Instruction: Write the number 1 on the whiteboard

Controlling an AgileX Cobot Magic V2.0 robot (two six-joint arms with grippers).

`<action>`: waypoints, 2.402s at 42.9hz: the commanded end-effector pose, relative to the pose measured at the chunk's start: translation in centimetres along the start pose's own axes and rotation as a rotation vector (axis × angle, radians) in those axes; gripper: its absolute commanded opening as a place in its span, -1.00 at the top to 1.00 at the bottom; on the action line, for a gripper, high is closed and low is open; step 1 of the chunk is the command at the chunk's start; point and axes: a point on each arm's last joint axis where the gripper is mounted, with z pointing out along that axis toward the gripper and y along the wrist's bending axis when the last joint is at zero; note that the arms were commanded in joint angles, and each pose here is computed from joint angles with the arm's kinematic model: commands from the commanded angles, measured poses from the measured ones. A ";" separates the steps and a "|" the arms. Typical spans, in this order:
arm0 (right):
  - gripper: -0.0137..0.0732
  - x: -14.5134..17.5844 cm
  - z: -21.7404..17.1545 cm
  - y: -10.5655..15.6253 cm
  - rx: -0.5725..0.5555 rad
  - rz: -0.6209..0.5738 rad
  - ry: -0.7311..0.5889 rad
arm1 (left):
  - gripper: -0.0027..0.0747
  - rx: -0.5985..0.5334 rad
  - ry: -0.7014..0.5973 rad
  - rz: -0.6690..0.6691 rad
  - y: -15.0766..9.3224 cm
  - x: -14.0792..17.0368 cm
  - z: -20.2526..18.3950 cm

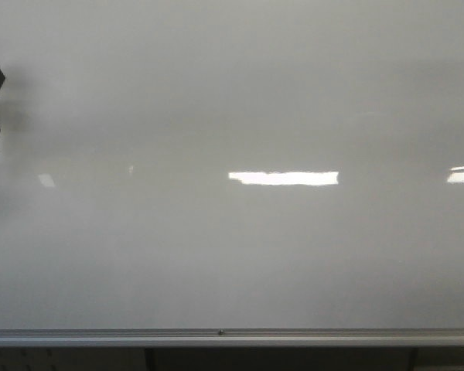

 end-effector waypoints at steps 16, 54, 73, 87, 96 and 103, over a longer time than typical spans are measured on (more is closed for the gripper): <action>-0.45 -1.5 -0.5 -0.1 0.008 -0.008 -0.107 | 0.15 0.009 -0.108 -0.011 -0.1 -2.5 0.5; -0.45 -2.4 -1.4 0.6 -0.051 0.007 -0.058 | 0.98 0.005 -0.009 0.183 -1.1 -1.1 -5.4; -0.45 -3.7 -3.2 4.8 -0.358 -0.369 0.104 | 0.98 0.316 0.053 0.785 -8.2 3.6 -14.0; -0.45 -5.1 -4.9 9.7 -0.674 -0.776 0.133 | 0.98 0.535 0.028 1.077 -14.4 6.9 -16.2; -0.45 -6.0 -4.9 13.7 -0.816 -0.921 0.114 | 0.98 0.588 0.013 1.194 -16.8 8.5 -16.8; -0.44 -6.5 -4.4 17.1 -0.895 -0.998 0.097 | 0.98 0.603 0.019 1.218 -17.5 8.8 -16.8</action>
